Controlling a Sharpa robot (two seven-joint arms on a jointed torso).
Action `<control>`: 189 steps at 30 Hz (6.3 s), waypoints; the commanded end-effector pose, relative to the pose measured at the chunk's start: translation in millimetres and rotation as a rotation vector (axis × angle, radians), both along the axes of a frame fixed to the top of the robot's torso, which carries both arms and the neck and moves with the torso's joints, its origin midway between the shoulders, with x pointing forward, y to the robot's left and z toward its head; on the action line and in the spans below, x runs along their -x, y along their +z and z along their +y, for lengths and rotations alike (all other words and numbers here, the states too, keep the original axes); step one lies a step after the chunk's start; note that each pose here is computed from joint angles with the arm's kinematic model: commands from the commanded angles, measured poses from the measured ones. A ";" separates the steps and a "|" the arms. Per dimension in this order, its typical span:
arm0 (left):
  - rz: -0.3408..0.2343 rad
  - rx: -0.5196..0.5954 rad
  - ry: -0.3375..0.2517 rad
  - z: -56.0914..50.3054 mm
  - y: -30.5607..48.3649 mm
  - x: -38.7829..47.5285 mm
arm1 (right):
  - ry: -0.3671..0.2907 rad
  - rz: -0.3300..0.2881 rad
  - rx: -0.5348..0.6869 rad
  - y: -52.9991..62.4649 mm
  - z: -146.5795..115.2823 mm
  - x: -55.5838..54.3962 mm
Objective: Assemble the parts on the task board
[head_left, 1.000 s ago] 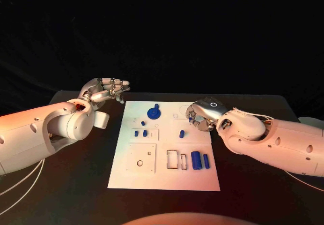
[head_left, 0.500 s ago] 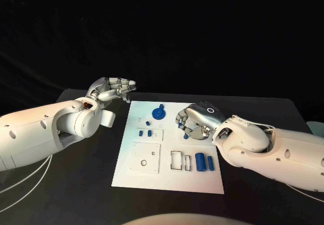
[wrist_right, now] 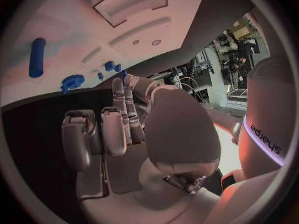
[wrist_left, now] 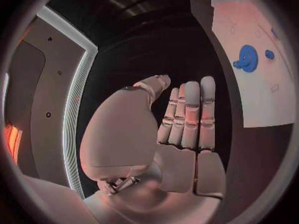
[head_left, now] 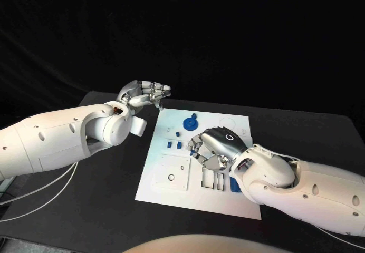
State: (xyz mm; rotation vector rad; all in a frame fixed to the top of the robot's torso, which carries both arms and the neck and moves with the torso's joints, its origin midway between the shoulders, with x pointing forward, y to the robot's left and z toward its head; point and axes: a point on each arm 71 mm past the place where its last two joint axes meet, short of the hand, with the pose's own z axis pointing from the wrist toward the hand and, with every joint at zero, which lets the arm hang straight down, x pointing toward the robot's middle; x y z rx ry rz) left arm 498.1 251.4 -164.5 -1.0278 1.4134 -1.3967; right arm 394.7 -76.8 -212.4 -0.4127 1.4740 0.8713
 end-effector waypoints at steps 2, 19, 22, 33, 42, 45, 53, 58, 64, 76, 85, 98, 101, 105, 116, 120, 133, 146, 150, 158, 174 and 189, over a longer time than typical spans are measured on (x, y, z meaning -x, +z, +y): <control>-0.009 0.011 -0.008 -5.0 1.6 0.1 | 0.018 0.015 -0.026 -8.8 7.1 2.2; -0.008 0.014 -0.027 -13.1 1.8 0.7 | 0.026 0.067 -0.013 -38.0 20.0 5.0; -0.008 0.014 -0.028 -13.4 1.8 0.5 | 0.026 0.072 -0.010 -39.7 20.5 4.8; -0.007 0.014 -0.032 -14.1 1.5 0.2 | 0.037 0.090 -0.004 -44.2 23.5 6.8; -0.005 0.014 -0.033 -14.1 1.3 -0.2 | 0.042 0.093 -0.002 -45.7 25.4 7.8; -0.005 0.013 -0.034 -14.4 1.2 -0.2 | 0.041 0.092 0.007 -46.7 25.4 7.2; -0.004 0.013 -0.036 -14.9 1.0 -0.4 | 0.041 0.091 0.038 -49.5 24.6 5.9; -0.003 0.013 -0.036 -14.9 0.9 -0.5 | 0.040 0.089 0.058 -50.9 24.2 5.4; -0.002 0.012 -0.035 -14.7 0.8 -0.6 | 0.045 0.089 0.075 -52.1 25.1 5.6; -0.001 0.010 -0.035 -15.0 0.8 -0.5 | 0.066 0.102 0.094 -54.3 29.0 8.2; 0.001 0.009 -0.037 -15.6 0.6 -0.5 | 0.054 0.103 0.113 -56.0 28.2 6.6; 0.003 0.008 -0.037 -15.7 0.5 -0.4 | 0.045 0.083 0.095 -53.6 27.6 5.6; 0.003 0.008 -0.038 -15.6 0.4 -0.5 | 0.038 0.071 0.079 -51.4 26.4 6.4; 0.004 0.008 -0.038 -15.2 0.4 -0.4 | 0.032 0.060 0.059 -47.6 23.0 8.3; 0.005 0.008 -0.039 -13.8 0.3 0.0 | -0.020 0.042 0.025 -16.0 -8.9 3.2; 0.006 0.008 -0.039 -12.9 0.3 0.2 | -0.063 0.055 0.054 3.1 -34.0 -9.6; 0.006 0.007 -0.039 -10.7 -0.3 0.6 | -0.122 0.070 0.196 22.7 -81.5 -35.3; 0.007 0.006 -0.040 -10.3 -0.9 0.6 | -0.115 0.114 0.261 6.5 -81.1 -41.2; 0.007 0.006 -0.040 -10.5 -0.9 0.5 | -0.105 0.128 0.262 1.3 -75.9 -42.4; 0.008 0.006 -0.041 -10.7 -1.0 0.4 | -0.093 0.149 0.257 -7.5 -68.0 -43.4; 0.010 0.006 -0.040 -11.0 -1.3 0.1 | -0.155 0.063 0.178 -4.4 -68.6 -48.0; 0.009 0.005 -0.038 -10.5 -1.6 -1.1 | -0.133 0.003 0.032 19.5 -62.3 -24.8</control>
